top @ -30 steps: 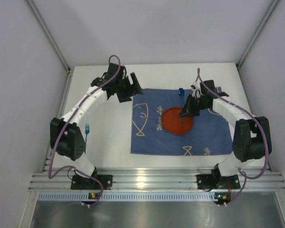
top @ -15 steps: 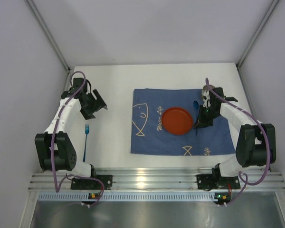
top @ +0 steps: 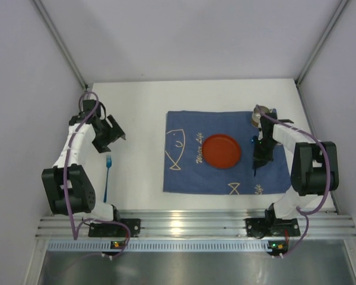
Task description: Set the dinner table for one person
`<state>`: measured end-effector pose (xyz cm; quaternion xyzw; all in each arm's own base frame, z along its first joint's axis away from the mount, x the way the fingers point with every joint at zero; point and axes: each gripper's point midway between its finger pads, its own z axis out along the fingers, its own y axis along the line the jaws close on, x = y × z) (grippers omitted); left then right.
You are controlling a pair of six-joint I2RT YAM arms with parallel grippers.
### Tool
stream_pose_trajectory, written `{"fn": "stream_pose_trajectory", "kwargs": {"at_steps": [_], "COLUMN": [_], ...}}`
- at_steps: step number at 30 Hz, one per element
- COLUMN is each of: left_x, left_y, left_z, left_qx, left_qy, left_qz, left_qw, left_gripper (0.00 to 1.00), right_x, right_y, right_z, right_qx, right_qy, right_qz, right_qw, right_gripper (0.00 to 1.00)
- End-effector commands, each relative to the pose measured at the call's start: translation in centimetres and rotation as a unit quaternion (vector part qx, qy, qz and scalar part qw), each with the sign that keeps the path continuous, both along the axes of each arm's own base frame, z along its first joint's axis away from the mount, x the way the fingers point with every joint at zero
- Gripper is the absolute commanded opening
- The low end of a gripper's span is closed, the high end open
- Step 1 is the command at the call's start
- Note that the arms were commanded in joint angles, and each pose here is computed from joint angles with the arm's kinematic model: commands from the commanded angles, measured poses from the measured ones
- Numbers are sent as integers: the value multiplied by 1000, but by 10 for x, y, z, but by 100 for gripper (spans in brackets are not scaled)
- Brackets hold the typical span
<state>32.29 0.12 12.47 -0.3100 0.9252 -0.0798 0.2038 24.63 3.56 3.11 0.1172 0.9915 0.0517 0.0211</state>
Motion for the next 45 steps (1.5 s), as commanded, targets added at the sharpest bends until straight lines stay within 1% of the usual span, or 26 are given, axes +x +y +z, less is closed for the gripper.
{"fn": "stream_pose_trajectory", "kwargs": {"at_steps": [1, 3, 4, 5, 6, 7, 10, 11, 13, 17, 19, 24, 27, 28, 29, 35, 39, 40, 43, 44, 45], "left_x": [-10, -13, -14, -17, -18, -20, -27, -30, -38, -47, -50, -60, -66, -71, -68, -75, -82, -78, -75, -75, -74], "left_y": [16, 21, 22, 24, 27, 29, 38, 39, 48, 49, 47, 58, 60, 59, 60, 69, 72, 73, 76, 77, 78], "left_z": [-6, -7, -7, -7, -7, -8, -15, -18, -25, -40, -48, -64, -79, -88, -92, -119, -132, -132, -134, -135, -136], "left_qx": [11, 12, 12, 14, 16, 18, 28, 26, 44, 38, 34, 59, 53, 48, 47, 66, 71, 72, 77, 77, 77], "left_qy": [20, 20, 22, 25, 26, 28, 46, 52, 69, 94, 102, 122, 135, 148, 145, 180, 196, 195, 194, 195, 196], "left_qz": [11, 16, 16, 19, 24, 27, 41, 45, 60, 75, 77, 94, 98, 98, 97, 89, 90, 92, 98, 99, 99], "left_qw": [1000, 1000, 1000, 999, 999, 999, 998, 997, 995, 992, 991, 986, 985, 983, 983, 977, 974, 974, 973, 973, 973], "left_gripper": [82, 82, 82, 82, 82, 82, 82, 82, 82, 81, 79, 79, 75, 75, 75, 74, 62, 56, 44, 34, 26], "right_x": [9, 7, 7, 6, 6, 6, 7, 8, 11, 17, 19, 17, 16, 16, 17, 16, 14, 14, 15, 15, 16], "right_y": [-14, -20, -22, -27, -32, -35, -37, -37, -37, -33, -31, -23, -21, -21, -21, -21, -21, -21, -21, -21, -21], "right_z": [5, 4, 4, 5, 7, 8, 13, 15, 22, 36, 42, 45, 45, 45, 45, 43, 41, 40, 40, 40, 40], "right_qx": [-28, -46, -51, -65, -80, -86, -93, -94, -91, -81, -75, -53, -48, -49, -49, -49, -49, -49, -49, -49, -49], "right_qy": [0, 4, 5, 4, 1, 1, -6, -9, -17, -36, -41, -44, -46, -46, -47, -44, -41, -40, -40, -40, -39], "right_qz": [-3, -9, -12, -15, -20, -22, -24, -25, -26, -24, -23, -21, -20, -20, -20, -19, -19, -18, -17, -17, -18], "right_qw": [1000, 999, 999, 998, 997, 996, 995, 995, 995, 996, 996, 997, 998, 998, 997, 998, 998, 998, 998, 998, 998], "right_gripper": [18, 25, 30, 39, 44, 59, 71, 72, 73, 75, 75, 75, 75, 75, 75, 75, 75, 75, 75, 75, 75]}}
